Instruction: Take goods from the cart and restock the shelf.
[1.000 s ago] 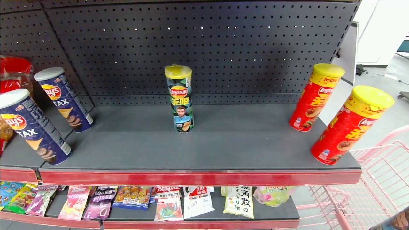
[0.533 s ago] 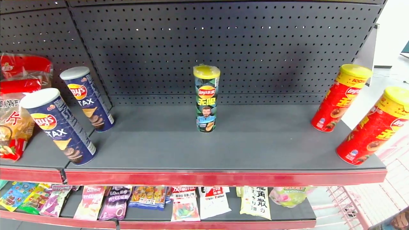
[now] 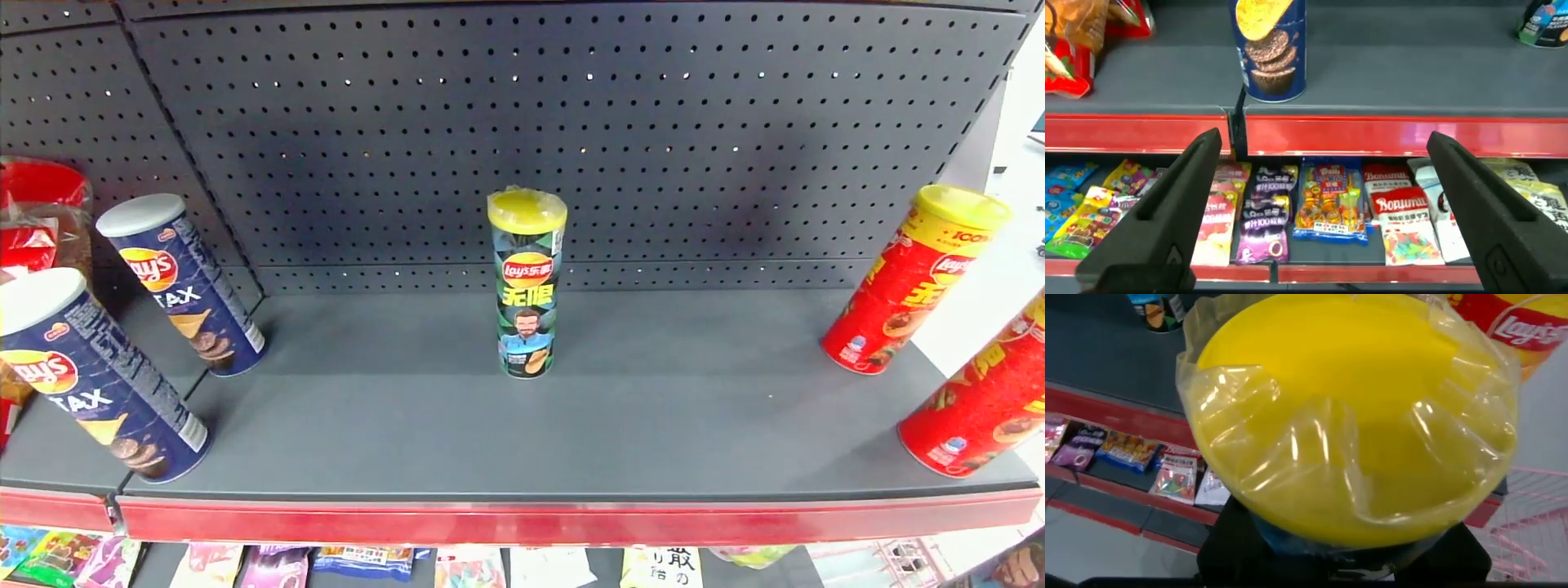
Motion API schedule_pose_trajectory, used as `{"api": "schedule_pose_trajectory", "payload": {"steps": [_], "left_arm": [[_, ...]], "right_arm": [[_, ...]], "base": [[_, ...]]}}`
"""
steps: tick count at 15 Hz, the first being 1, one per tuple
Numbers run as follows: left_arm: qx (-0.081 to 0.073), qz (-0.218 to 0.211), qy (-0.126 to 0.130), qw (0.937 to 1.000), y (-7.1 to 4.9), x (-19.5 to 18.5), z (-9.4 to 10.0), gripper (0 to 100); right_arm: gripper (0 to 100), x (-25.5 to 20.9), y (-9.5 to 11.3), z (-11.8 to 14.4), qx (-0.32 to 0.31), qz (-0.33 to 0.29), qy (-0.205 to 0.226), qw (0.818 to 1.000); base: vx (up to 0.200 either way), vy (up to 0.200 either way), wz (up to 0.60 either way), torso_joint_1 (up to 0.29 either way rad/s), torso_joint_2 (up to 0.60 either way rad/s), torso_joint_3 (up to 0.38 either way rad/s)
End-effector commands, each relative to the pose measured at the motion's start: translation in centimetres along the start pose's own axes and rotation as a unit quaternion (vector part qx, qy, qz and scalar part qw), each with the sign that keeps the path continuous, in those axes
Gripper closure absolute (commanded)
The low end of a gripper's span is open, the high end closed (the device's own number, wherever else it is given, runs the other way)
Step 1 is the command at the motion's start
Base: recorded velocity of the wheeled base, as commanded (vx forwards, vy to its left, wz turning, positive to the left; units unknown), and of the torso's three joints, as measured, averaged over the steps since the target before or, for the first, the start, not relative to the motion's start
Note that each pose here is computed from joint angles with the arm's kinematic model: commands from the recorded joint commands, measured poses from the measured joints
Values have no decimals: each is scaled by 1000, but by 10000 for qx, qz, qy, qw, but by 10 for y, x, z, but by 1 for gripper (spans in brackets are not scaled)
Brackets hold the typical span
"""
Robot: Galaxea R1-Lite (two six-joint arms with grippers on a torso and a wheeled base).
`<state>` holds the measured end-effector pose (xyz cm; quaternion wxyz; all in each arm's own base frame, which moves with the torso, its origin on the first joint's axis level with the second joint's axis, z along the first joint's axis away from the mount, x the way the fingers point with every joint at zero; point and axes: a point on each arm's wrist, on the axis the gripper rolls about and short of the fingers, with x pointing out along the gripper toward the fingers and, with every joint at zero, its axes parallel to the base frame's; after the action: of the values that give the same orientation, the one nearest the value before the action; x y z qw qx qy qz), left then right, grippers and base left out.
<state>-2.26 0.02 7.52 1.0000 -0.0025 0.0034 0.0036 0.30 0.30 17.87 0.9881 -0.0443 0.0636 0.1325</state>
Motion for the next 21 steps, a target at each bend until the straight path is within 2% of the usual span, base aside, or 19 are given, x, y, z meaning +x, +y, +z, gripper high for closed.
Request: {"api": "schedule_pose_trajectory", "payload": {"steps": [1, 3, 5, 6, 7, 8, 9, 10, 11, 12, 13, 14, 15, 16, 17, 18, 19, 20, 21], "left_arm": [[-5, 2, -3, 10000, 0, 0, 0, 0], [33, -13, 27, 10000, 0, 0, 0, 0], [81, -98, 211, 9997, 0, 3, 1, 0], [177, -315, 207, 9991, -1, 3, 1, 0], [191, -574, 88, 9981, -2, 2, 12, 0], [165, -725, -34, 9972, -3, 2, 38, 0], [-131, -930, 113, 9955, -4, 17, 91, 0], [-274, -1783, 260, 9833, -9, 40, 135, 0], [-122, -2382, 443, 9701, -13, 51, 140, 0], [179, -3353, 831, 9383, -23, 76, 143, 0], [351, -3519, 1050, 9295, -30, 103, 144, 0], [438, -3754, 1155, 9186, -38, 126, 145, 0], [470, -4131, 1194, 9016, -52, 153, 147, 0], [472, -4283, 1226, 8940, -62, 177, 147, 0], [498, -4355, 1255, 8900, -69, 190, 145, 0], [601, -4550, 1219, 8801, -82, 220, 138, 0], [721, -4675, 1137, 8737, -90, 239, 133, 0], [815, -4755, 1118, 8688, -99, 254, 128, 0], [829, -4797, 1122, 8663, -105, 264, 126, 0]], "right_arm": [[100, 1, 0, 0, -2, 124, 1, 9999], [100, 2, 1, 4, -8, 277, -5, 9996], [100, 5, 1, 9, -15, 510, -71, 9987], [100, 6, 1, 10, -15, 633, -74, 9980], [100, 7, 1, 10, -6, 705, -35, 9975], [100, 8, 1, 11, -11, 722, -22, 9974], [100, 9, 1, 12, -8, 738, -8, 9973], [100, 13, 1, 15, 3, 752, 59, 9972], [100, 15, 0, 18, 2, 751, 51, 9972], [100, 20, -1, 25, 4, 773, 35, 9970], [100, 24, -2, 30, -4, 777, -3, 9970], [100, 28, -2, 34, -9, 791, -19, 9969], [100, 31, -3, 38, -15, 788, -49, 9969], [100, 34, -4, 42, -18, 787, -64, 9969], [100, 34, -4, 43, -19, 786, -71, 9969], [100, 35, -4, 44, -21, 793, -79, 9968], [100, 34, -4, 44, -15, 784, -93, 9969], [100, 34, -4, 45, -1, 784, -99, 9969], [100, 33, -4, 45, 2, 774, -121, 9969]], "base": [[0, 0, 0, 0, 0, 0], [0, 0, 0, 0, 0, 0], [0, 0, 0, 0, 0, 0], [0, 0, 0, 0, 0, 0], [0, 0, 0, 0, 0, 0], [0, 0, 0, 0, 0, 0], [0, 0, 0, 0, 0, 0], [0, 0, 0, 0, 0, 0], [0, 0, 0, 0, 0, 0], [0, 0, 0, 0, 0, 0], [0, 0, 0, 0, 0, 0], [0, 0, 0, 0, 0, 0], [0, 0, 0, 0, 0, 0], [0, 0, 0, 0, 0, 0], [0, 0, 0, 0, 0, 0], [0, 0, 0, 0, 0, 0], [0, 0, 0, 0, 0, 0], [0, 0, 0, 0, 0, 0], [0, 0, 0, 0, 0, 0]]}}
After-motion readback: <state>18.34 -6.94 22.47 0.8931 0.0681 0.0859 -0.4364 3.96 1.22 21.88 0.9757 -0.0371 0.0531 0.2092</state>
